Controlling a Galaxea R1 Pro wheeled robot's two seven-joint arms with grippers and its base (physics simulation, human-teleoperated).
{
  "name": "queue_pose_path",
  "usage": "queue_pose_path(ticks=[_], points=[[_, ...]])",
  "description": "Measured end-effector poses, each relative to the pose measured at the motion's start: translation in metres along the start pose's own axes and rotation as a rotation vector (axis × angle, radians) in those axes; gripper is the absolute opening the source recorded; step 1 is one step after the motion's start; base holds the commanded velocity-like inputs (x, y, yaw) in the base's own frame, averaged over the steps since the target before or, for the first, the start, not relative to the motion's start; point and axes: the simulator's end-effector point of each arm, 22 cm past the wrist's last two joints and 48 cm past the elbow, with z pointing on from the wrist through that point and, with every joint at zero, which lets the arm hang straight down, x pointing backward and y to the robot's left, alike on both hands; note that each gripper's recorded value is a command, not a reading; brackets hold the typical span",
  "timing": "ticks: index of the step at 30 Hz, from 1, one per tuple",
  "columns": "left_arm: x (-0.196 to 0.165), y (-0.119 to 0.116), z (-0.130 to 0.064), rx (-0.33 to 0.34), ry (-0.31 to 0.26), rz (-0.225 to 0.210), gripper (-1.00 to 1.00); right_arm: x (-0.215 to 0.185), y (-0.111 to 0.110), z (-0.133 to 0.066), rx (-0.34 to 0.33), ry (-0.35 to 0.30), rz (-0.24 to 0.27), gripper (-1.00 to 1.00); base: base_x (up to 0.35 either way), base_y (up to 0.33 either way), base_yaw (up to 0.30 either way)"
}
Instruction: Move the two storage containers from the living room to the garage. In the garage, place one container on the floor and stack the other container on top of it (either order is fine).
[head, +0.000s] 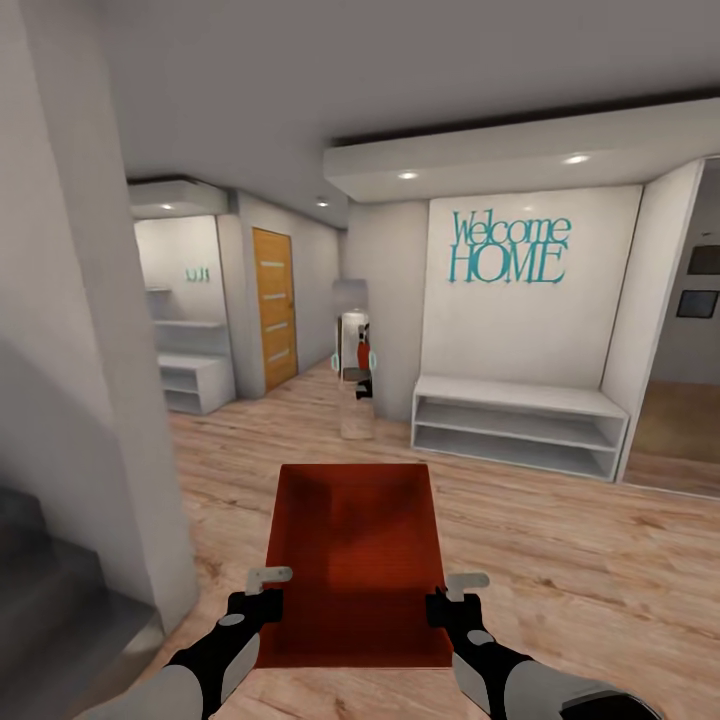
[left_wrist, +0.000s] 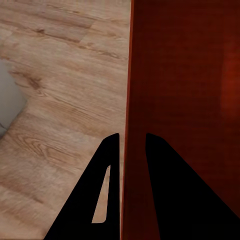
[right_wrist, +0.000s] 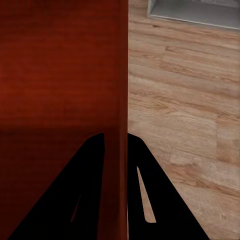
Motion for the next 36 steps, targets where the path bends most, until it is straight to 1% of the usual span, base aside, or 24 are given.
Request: queue_pose_path(ticks=[36], points=[[-0.0001, 0.0006, 0.0001, 0.001, 0.0, 0.001, -1.0, 0.0001, 0.0006, -0.0001, 0.0, 0.0, 0.001, -1.0, 0.321, 0.0, 0.0]])
